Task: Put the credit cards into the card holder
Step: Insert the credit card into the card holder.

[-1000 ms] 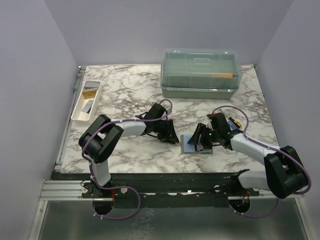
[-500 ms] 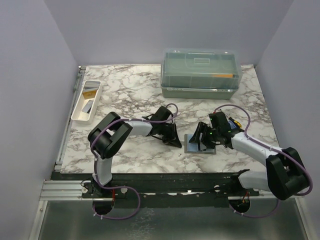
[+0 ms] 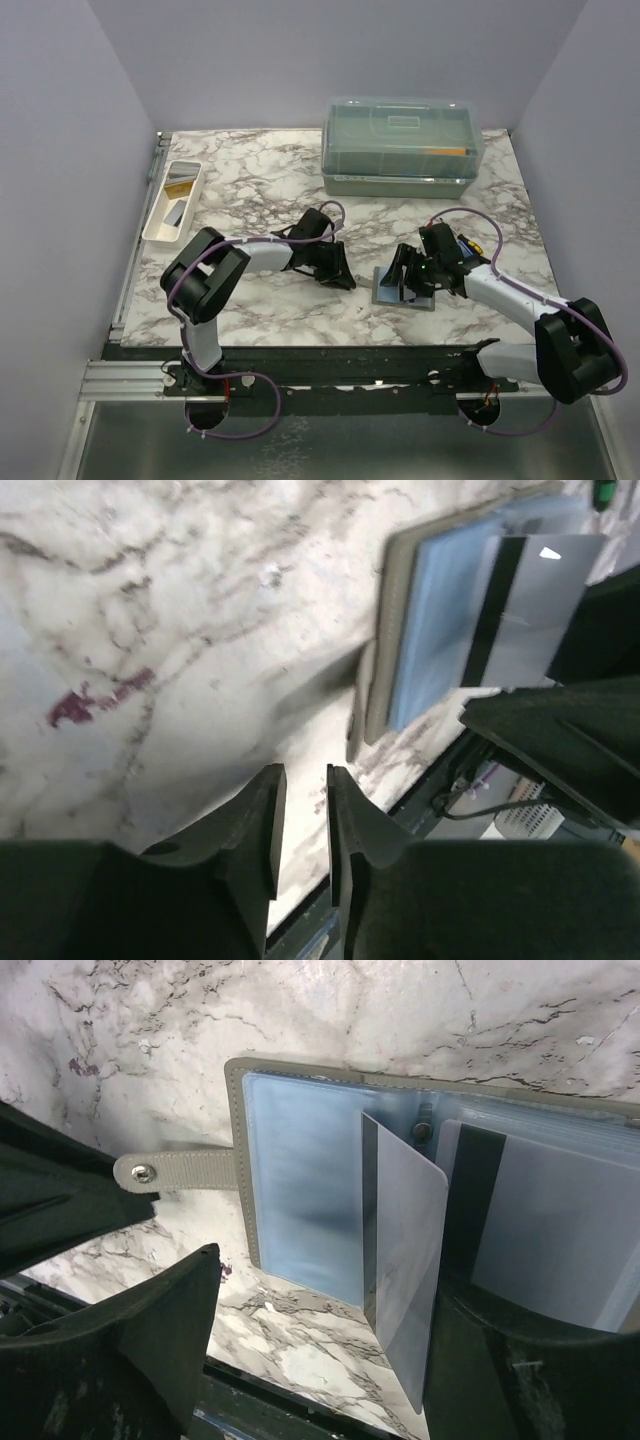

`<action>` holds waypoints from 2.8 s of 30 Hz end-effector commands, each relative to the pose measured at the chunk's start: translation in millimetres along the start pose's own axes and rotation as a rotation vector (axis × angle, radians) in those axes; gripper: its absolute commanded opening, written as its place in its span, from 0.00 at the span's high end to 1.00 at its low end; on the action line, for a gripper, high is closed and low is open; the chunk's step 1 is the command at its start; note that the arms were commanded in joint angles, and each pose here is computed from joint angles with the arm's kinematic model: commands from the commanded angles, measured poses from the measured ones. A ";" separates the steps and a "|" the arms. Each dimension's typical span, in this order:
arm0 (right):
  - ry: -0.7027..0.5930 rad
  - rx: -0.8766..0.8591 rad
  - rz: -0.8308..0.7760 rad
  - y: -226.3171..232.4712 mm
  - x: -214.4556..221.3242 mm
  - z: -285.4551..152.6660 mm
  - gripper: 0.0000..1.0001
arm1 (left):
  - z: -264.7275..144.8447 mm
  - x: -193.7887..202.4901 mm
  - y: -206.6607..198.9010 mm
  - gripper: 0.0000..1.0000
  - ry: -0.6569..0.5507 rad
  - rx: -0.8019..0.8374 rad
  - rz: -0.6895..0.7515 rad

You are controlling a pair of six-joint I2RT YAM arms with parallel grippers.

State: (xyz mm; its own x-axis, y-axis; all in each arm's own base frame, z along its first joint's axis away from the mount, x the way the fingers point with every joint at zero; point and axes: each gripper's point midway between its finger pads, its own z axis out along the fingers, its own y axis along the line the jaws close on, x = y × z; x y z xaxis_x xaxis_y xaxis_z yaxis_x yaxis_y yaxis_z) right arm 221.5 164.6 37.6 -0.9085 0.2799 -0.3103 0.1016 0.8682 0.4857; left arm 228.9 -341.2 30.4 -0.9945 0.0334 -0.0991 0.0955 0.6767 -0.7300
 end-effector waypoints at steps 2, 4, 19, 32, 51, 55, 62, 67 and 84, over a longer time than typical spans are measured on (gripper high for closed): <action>-0.032 -0.021 -0.023 8.0 -9.1 -6.2 0.26 | -23.2 3.9 -55.3 0.67 -0.014 0.174 0.179; -0.044 -0.026 -0.015 8.9 -10.7 -6.4 0.29 | -23.4 2.4 -73.5 0.72 -0.017 0.219 0.174; -0.053 -0.019 -0.021 5.3 -9.3 -7.3 0.37 | 37.5 -21.2 -26.4 1.00 -0.065 0.008 0.005; -0.060 0.030 -0.024 -1.2 -11.6 -11.8 0.20 | 16.3 -11.6 57.4 1.00 -0.084 -0.271 -0.069; -0.019 -0.021 -0.036 0.2 -3.5 9.9 0.54 | 1.1 -7.3 55.5 1.00 -0.074 -0.236 -0.071; 0.009 -0.056 -0.032 2.9 3.5 14.8 0.57 | -0.3 -7.6 52.8 1.00 -0.076 -0.230 -0.071; 0.041 -0.163 -0.053 26.7 10.9 18.2 0.54 | -7.6 -13.0 56.5 1.00 -0.101 -0.238 -0.083; 0.084 -0.158 -0.085 27.8 17.0 26.7 0.44 | -17.0 -19.4 63.8 1.00 -0.116 -0.240 -0.094; 0.033 -0.018 -0.140 12.9 -3.8 24.6 0.29 | -30.7 -25.2 46.4 1.00 -0.111 -0.176 -0.054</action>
State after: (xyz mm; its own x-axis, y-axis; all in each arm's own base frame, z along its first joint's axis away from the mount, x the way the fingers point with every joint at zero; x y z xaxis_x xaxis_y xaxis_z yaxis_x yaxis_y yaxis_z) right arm 236.4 201.2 44.6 -0.9185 0.1789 -0.3528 -0.0498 0.8324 0.5519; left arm 266.4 -307.4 25.9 -0.9835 -0.1045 -0.1476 0.0207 0.7460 -0.6656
